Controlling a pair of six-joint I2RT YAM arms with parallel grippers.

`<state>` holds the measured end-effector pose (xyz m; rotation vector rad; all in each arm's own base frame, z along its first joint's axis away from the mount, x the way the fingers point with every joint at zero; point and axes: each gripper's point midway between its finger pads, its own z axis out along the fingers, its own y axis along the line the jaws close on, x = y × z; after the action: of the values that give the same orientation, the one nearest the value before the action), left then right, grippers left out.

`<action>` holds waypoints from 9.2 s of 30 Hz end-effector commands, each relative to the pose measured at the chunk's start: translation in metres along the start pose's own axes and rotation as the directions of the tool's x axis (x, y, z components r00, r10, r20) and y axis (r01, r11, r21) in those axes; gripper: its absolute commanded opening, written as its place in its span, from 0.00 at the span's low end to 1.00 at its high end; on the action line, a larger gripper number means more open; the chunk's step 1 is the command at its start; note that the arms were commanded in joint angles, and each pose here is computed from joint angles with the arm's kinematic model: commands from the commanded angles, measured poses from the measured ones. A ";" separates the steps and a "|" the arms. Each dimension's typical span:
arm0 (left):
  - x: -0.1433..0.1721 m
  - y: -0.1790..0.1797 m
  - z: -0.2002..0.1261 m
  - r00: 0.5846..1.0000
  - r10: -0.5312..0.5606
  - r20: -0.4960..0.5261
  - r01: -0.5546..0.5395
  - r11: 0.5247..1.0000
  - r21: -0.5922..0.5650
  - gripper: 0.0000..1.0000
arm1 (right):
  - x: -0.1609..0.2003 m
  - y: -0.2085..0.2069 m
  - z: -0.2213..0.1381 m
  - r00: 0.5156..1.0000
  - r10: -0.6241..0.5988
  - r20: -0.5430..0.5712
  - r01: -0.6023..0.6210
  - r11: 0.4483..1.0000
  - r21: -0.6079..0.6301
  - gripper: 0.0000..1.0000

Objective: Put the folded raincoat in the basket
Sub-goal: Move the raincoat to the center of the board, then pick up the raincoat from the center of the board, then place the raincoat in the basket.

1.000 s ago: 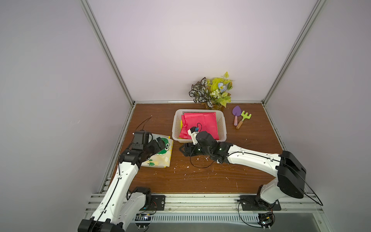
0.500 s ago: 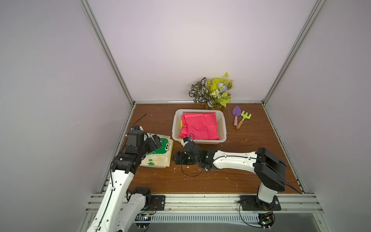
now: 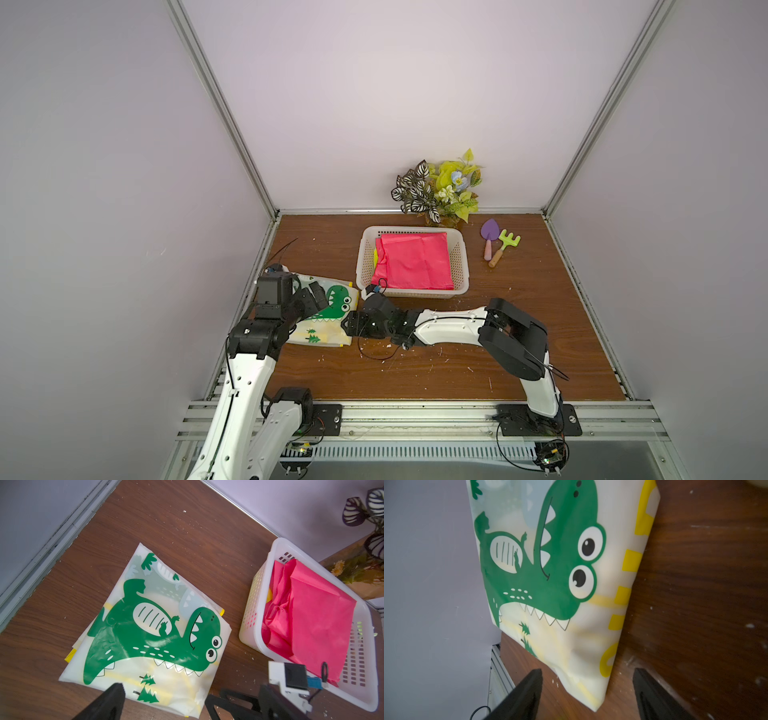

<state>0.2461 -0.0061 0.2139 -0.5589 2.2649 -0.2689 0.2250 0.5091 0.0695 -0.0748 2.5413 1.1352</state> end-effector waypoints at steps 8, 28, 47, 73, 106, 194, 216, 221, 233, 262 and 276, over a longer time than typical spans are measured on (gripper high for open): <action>0.007 0.004 -0.004 1.000 -0.026 -0.013 0.026 1.000 0.000 1.00 | -0.001 0.019 0.030 1.000 0.014 -0.017 -0.015 0.999 -0.042 0.72; -0.004 0.023 -0.003 0.998 -0.036 0.048 0.042 0.992 -0.116 1.00 | -0.002 -0.016 -0.004 0.999 -0.034 0.031 0.033 0.998 0.059 0.11; 0.021 0.019 0.019 0.996 -0.032 -0.086 0.024 0.996 -0.087 1.00 | 0.026 -0.071 -0.075 0.995 -0.074 -0.060 0.085 0.972 0.218 0.00; 0.130 -0.047 0.060 0.901 0.124 -0.416 -0.036 0.977 0.212 1.00 | 0.038 -0.172 -0.179 0.996 0.053 -0.069 -0.017 0.896 0.444 0.00; 0.204 -0.043 0.106 0.859 0.196 -0.474 -0.085 0.966 0.246 0.57 | -0.003 -0.161 -0.196 0.997 0.044 0.066 -0.065 0.929 0.364 0.70; 0.002 -0.225 0.049 0.968 0.180 -0.172 -0.080 0.879 0.471 0.00 | -0.160 -0.043 -0.269 0.927 0.003 0.376 -0.083 0.977 0.198 0.00; 0.016 -0.231 0.199 0.926 0.206 -0.317 -0.088 0.933 0.348 0.00 | -0.247 -0.133 -0.208 0.972 0.037 0.231 -0.100 0.958 0.268 0.00; 0.013 -0.234 0.216 0.920 0.215 -0.327 -0.099 0.936 0.337 0.00 | -0.249 -0.152 -0.195 0.977 0.060 0.206 -0.119 0.951 0.285 0.00; -0.019 -0.230 0.201 0.906 0.315 -0.282 -0.240 0.932 0.269 0.82 | -0.254 -0.152 -0.200 0.973 0.052 0.223 -0.111 0.958 0.265 0.36; -0.021 -0.276 0.204 0.938 0.204 -0.281 -0.054 0.885 0.463 0.72 | -0.262 -0.131 -0.193 0.923 0.163 0.350 -0.207 0.974 0.092 0.32; 0.040 -0.233 0.247 0.897 0.228 -0.378 -0.068 0.918 0.391 0.69 | -0.221 -0.186 -0.153 0.942 0.203 0.267 -0.251 0.955 0.159 0.36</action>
<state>0.4805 -0.2425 0.1269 -0.1244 2.4972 -0.8196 0.4263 0.2458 0.1200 0.4254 2.4240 0.9034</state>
